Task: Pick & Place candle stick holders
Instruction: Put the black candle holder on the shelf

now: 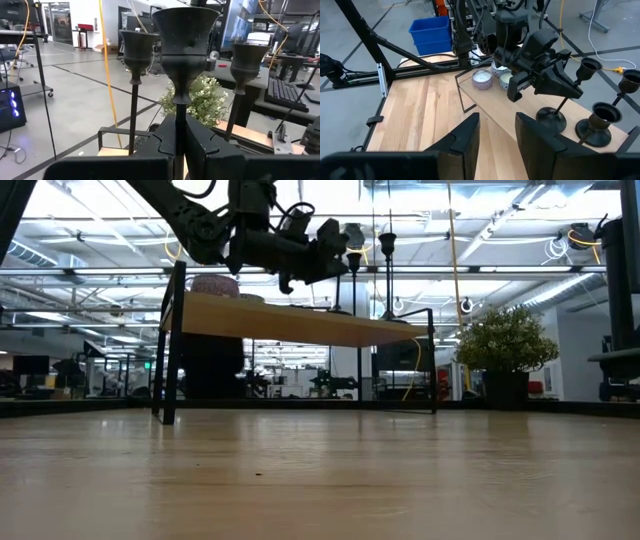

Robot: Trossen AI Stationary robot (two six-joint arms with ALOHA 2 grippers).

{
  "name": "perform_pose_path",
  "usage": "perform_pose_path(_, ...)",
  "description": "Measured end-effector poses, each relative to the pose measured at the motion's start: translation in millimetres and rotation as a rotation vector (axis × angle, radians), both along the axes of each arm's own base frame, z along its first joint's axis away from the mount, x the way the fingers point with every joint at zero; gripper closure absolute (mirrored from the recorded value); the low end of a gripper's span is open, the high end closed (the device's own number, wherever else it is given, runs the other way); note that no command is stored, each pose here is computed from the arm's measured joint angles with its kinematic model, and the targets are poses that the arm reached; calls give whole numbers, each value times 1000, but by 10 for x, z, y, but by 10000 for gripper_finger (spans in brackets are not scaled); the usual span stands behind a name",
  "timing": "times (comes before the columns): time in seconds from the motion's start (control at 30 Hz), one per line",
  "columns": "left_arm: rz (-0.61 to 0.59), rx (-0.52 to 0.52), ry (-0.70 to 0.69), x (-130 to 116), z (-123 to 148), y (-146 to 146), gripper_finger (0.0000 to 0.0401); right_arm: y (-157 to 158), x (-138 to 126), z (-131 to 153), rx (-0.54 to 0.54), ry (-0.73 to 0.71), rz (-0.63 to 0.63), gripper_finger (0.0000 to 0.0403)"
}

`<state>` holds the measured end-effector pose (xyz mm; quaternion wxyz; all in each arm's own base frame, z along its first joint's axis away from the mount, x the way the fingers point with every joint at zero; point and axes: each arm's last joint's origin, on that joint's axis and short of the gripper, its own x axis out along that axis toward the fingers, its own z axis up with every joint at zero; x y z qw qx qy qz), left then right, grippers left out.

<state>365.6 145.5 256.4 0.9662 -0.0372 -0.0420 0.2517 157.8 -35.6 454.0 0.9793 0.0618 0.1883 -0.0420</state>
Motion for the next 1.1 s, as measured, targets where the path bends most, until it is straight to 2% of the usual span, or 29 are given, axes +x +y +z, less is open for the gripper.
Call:
perform_pose_path(0.6,-10,-32,30,2,-36,-3,388,-1,2,5,-2,-6,0,287)
perform_pose_path(1.1,-6,-62,78,2,-94,-2,367,0,2,6,-1,-6,3,287)
